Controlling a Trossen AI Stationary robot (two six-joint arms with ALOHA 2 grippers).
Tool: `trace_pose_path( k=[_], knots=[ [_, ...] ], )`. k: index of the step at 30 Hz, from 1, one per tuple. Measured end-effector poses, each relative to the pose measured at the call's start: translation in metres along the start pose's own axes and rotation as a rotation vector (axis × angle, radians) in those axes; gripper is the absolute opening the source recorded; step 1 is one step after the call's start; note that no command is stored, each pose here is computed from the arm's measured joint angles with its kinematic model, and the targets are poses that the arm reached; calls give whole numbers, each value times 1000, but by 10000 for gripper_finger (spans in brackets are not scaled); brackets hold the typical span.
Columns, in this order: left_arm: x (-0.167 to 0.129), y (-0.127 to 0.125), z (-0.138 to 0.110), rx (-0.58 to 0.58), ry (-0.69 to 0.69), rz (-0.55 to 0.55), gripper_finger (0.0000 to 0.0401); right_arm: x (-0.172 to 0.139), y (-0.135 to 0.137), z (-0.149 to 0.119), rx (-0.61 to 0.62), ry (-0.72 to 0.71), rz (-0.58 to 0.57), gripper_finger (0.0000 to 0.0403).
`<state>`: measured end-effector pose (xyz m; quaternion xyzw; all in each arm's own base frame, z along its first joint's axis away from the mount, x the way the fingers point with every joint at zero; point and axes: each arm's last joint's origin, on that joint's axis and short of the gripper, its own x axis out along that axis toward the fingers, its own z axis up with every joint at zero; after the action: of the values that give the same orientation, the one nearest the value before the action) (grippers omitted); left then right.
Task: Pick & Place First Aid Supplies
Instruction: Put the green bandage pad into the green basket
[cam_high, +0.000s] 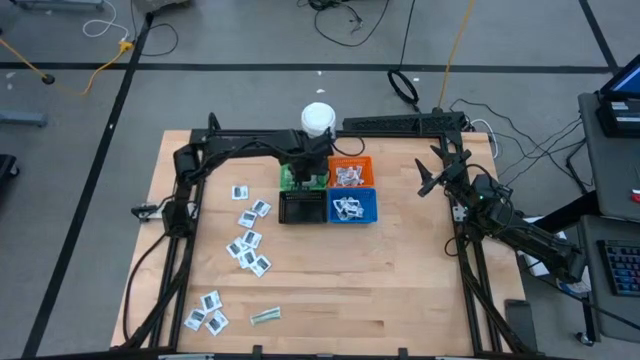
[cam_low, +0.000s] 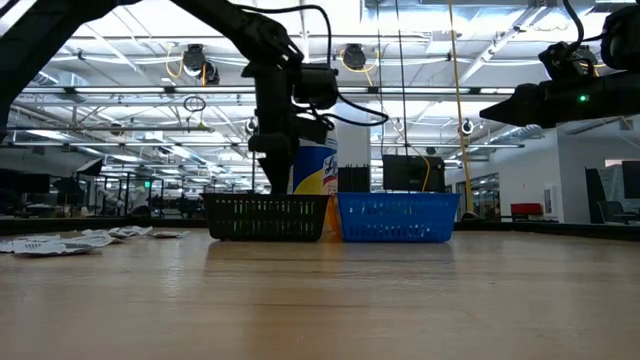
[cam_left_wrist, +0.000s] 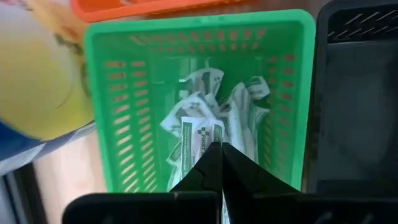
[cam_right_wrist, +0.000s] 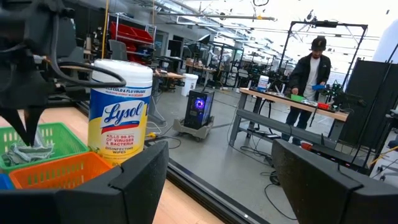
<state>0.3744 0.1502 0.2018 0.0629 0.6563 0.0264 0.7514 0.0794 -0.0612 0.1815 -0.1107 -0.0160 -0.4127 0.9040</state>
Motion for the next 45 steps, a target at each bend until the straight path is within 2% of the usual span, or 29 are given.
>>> trace_pose_path(
  k=[5,10,15,19,24,30,38,45],
  knots=[
    [2,0,3,-56,-8,33,7,0,0,0,0,0,0,279],
    [2,4,5,-69,-13,96,37,0,0,0,0,0,0,279],
    [-3,1,4,-11,-12,99,103,0,0,0,0,0,0,279],
    [-18,-5,1,-76,-23,79,166,0,0,0,0,0,0,279],
    [-40,-24,2,-176,-81,-15,217,0,0,0,0,-1,0,279],
    [-63,-49,4,-217,-130,-86,247,0,0,0,0,-1,0,279],
    [-69,-78,4,-162,-76,-110,266,0,0,0,0,-1,0,279],
    [-66,-136,3,-188,19,-145,258,0,0,0,0,0,0,279]
  ],
)
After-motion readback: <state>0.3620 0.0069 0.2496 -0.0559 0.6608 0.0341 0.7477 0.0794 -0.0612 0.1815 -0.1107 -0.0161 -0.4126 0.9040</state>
